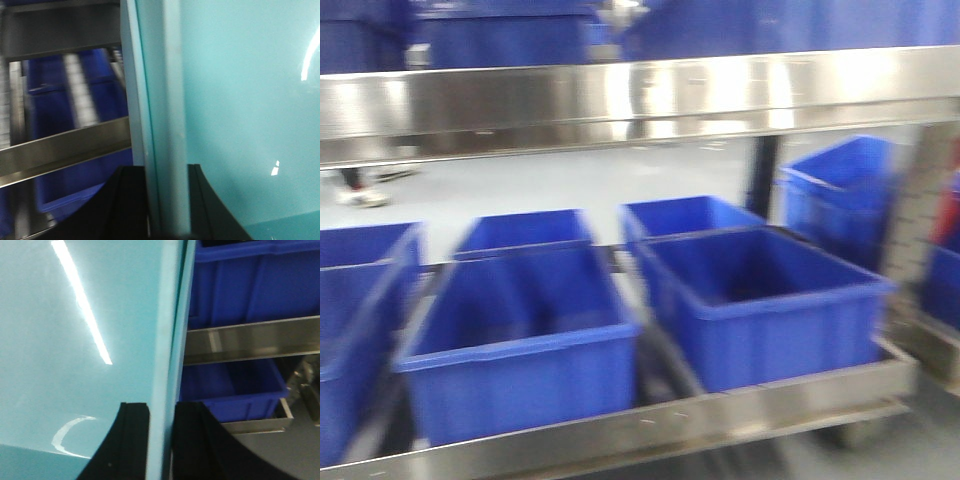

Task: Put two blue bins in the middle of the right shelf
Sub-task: 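Drive the base across the floor carrying the teal bin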

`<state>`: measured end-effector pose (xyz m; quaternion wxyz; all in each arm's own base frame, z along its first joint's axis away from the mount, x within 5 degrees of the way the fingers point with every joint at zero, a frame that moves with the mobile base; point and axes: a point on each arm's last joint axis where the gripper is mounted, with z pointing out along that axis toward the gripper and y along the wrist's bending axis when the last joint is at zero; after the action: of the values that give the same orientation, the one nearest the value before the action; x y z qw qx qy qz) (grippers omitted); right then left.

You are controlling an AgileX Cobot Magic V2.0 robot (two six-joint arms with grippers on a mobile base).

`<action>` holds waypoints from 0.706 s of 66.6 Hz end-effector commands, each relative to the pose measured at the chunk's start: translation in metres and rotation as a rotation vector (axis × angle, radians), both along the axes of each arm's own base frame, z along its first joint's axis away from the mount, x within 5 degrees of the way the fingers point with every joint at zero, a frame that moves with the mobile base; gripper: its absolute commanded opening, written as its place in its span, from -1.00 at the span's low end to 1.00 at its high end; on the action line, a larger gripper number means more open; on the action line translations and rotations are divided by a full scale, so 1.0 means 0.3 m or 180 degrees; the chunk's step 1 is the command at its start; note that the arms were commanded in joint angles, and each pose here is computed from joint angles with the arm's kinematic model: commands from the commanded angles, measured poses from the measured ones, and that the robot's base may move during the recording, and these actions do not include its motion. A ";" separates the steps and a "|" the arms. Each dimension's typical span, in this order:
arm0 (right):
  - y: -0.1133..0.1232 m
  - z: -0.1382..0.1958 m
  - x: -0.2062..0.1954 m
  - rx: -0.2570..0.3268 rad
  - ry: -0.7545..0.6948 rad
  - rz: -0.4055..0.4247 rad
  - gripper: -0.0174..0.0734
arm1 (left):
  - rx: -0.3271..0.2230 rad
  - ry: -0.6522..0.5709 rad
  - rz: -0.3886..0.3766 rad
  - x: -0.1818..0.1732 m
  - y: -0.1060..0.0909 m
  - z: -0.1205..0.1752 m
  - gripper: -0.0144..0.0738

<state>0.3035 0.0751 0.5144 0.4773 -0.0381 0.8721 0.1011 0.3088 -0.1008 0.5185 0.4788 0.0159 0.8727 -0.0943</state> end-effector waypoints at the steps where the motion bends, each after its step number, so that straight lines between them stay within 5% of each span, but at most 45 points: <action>1: 0.012 0.058 -0.027 0.0181 -0.0325 0.0119 -0.98 | -0.0173 -0.0397 -0.0117 -0.014 -0.013 0.056 -0.92; 47: 0.012 0.058 -0.027 0.0181 -0.0325 0.0119 -0.98 | -0.0173 -0.0397 -0.0117 -0.014 -0.013 0.056 -0.92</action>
<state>0.3036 0.0748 0.5144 0.4777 -0.0379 0.8721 0.0991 0.3090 -0.1011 0.5190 0.4810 0.0161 0.8713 -0.0959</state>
